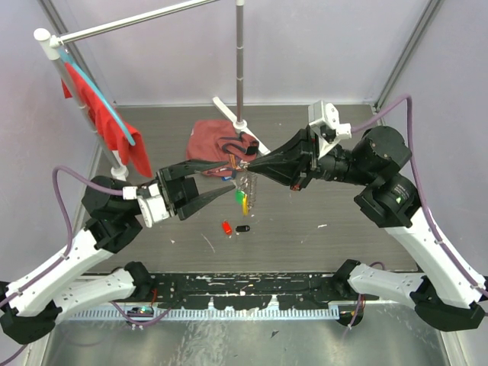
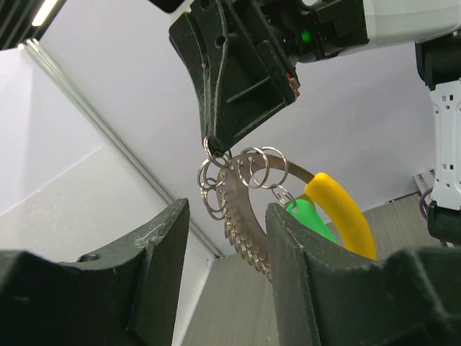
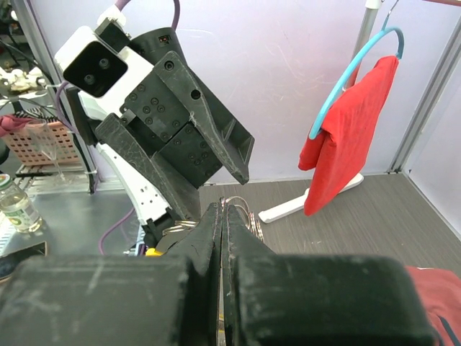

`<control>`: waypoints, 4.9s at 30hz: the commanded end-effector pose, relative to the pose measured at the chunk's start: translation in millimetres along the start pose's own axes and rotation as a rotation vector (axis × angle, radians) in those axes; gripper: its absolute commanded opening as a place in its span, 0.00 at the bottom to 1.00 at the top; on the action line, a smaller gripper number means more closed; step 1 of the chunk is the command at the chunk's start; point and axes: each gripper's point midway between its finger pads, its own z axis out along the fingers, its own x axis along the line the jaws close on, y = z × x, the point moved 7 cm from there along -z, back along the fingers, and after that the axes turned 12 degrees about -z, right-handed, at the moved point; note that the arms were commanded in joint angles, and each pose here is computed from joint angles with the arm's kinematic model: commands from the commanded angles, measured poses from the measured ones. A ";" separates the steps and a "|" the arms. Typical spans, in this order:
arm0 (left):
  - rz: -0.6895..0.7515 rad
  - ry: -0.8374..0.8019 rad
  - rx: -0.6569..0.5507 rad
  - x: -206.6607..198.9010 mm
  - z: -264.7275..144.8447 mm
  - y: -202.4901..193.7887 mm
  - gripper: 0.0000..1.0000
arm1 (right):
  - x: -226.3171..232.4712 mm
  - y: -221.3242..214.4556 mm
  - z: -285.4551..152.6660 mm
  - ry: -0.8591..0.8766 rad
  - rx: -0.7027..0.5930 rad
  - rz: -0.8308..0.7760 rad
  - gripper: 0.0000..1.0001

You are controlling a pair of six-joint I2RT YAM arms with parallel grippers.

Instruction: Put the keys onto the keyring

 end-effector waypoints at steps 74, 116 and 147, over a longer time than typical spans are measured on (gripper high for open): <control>-0.110 0.045 -0.001 -9.4 10.8 16.9 0.00 | 8.7 11.7 -39.7 -0.137 0.028 -0.205 0.42; -0.658 0.008 0.710 -20.2 11.6 -3.6 0.00 | 14.0 -48.5 -11.4 0.159 0.199 -0.070 0.38; -0.664 -0.024 0.696 -22.4 14.9 -5.4 0.00 | 14.0 -63.1 -1.1 0.237 0.220 -0.006 0.03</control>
